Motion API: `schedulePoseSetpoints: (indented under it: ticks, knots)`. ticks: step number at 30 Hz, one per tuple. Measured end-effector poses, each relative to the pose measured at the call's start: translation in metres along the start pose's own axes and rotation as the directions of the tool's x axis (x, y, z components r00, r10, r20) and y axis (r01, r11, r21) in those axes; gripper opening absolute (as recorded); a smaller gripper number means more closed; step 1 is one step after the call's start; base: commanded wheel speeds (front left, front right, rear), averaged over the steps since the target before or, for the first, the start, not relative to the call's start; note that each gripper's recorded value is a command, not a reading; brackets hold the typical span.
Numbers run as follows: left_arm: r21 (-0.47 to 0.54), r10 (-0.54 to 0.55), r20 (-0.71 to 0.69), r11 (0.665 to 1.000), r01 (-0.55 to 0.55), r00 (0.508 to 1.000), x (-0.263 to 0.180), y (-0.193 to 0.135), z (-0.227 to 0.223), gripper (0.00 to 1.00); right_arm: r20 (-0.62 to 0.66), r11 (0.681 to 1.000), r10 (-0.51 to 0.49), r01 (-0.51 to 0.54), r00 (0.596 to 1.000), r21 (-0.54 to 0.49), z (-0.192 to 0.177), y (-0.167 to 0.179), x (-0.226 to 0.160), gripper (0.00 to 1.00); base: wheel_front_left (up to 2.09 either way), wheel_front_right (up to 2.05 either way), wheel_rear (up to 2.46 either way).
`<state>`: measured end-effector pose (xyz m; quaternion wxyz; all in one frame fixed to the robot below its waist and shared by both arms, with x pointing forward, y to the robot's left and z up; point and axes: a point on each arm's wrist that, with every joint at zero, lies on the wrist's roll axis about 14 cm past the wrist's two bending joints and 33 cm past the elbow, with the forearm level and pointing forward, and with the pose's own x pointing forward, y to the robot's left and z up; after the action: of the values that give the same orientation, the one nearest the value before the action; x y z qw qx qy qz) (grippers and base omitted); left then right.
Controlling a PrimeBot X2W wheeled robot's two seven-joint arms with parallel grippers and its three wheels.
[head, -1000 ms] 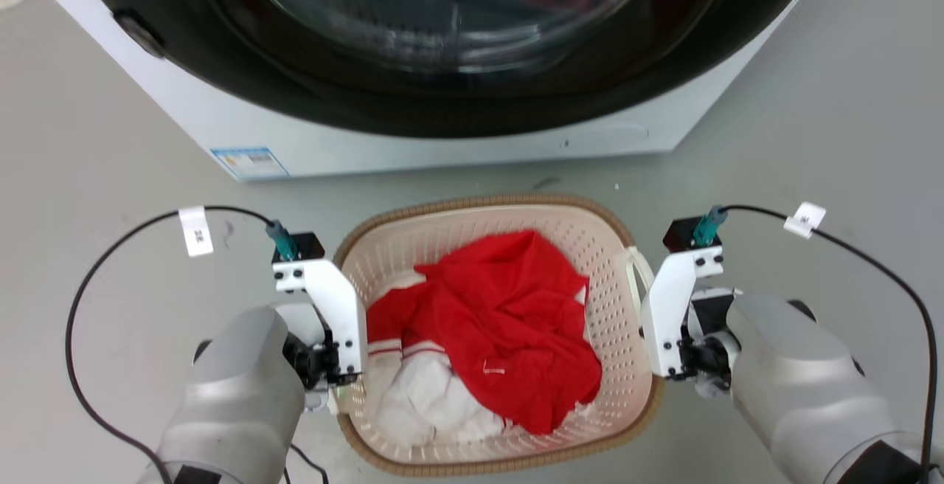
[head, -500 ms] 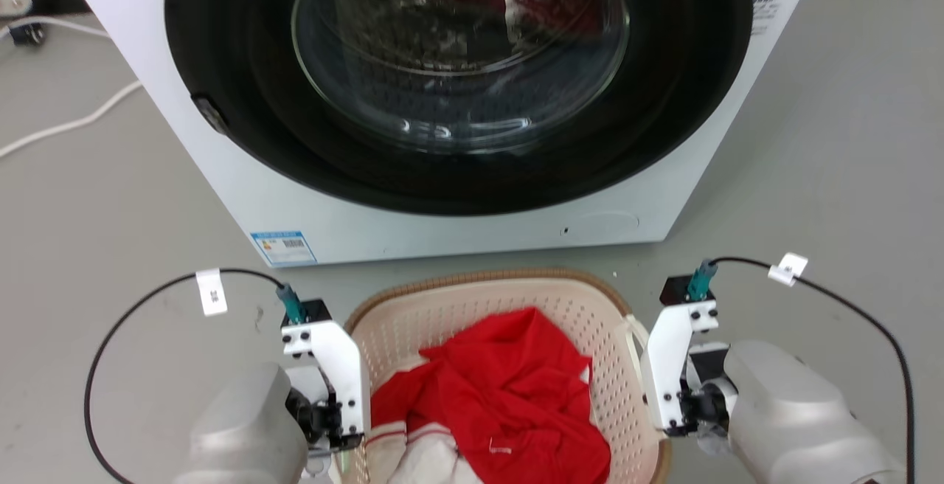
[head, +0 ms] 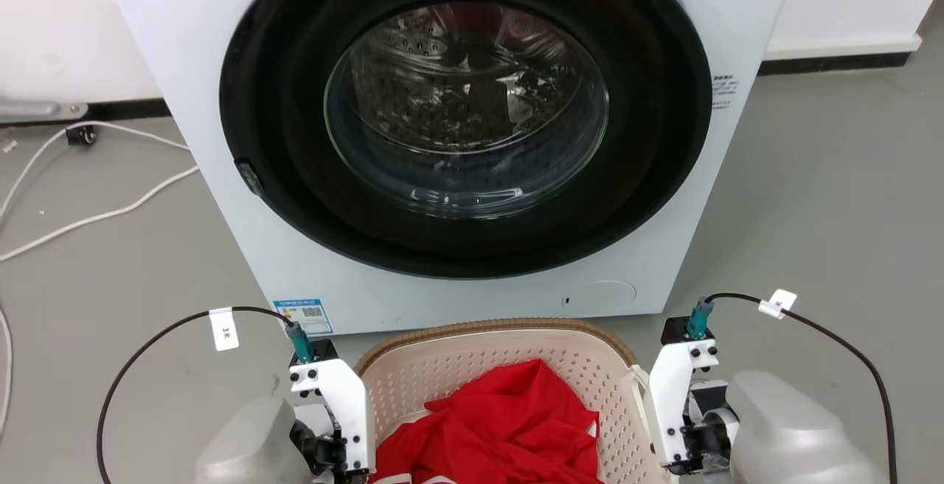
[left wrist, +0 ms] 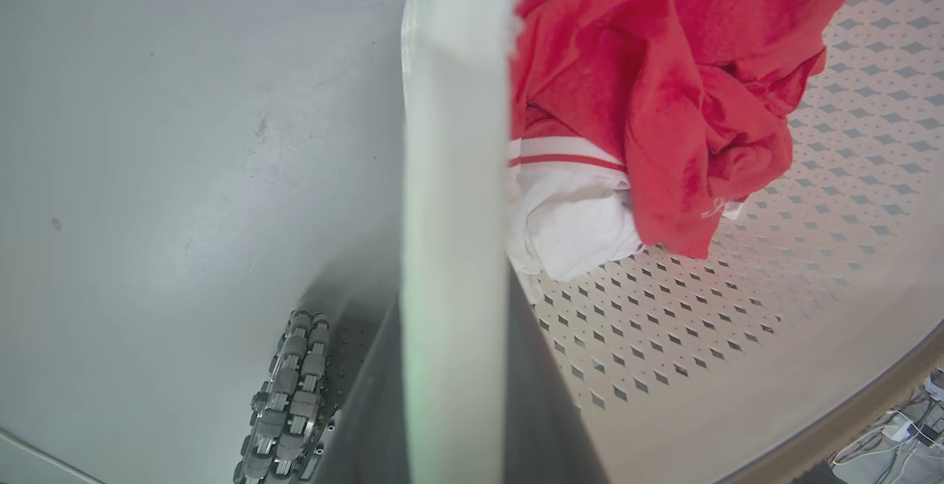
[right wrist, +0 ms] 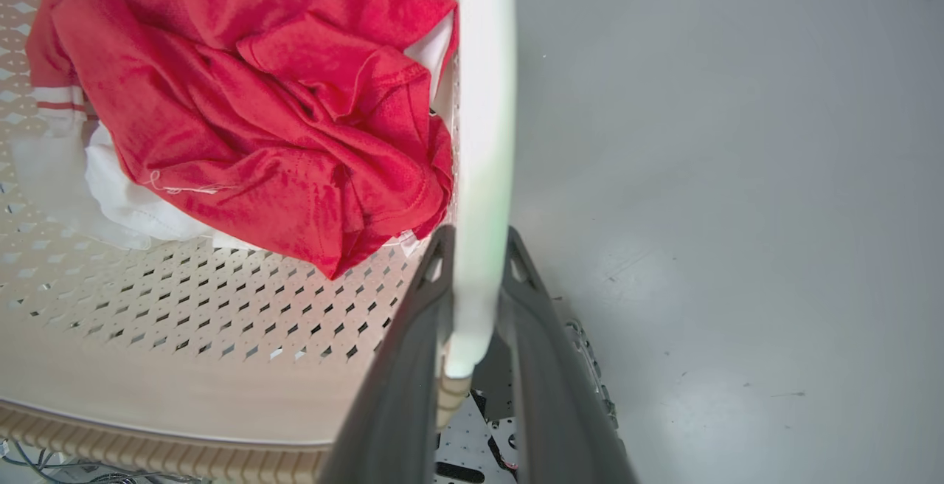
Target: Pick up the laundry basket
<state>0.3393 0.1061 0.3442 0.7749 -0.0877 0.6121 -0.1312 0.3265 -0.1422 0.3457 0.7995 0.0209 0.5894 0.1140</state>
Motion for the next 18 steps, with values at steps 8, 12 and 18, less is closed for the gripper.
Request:
schedulePoseSetpoints:
  ticks: [8,12,18]
  knots:
    - [0.015,-0.012,0.024,1.000,0.012,1.000,-0.008,-0.007,0.001,0.00,-0.007,1.000,-0.010,0.010,1.000,-0.004,0.000,-0.002,-0.010,0.00,0.00,0.00,0.00]
    - [0.011,-0.017,0.008,1.000,0.017,1.000,-0.010,-0.008,-0.006,0.00,-0.034,1.000,-0.010,0.010,0.999,0.002,-0.006,-0.002,-0.013,0.00,0.00,0.00,0.00]
    - [0.007,-0.029,-0.016,1.000,0.029,0.999,-0.011,-0.011,-0.012,0.00,-0.067,1.000,-0.014,0.014,0.998,0.008,-0.012,-0.004,-0.018,0.00,0.00,0.00,0.00]
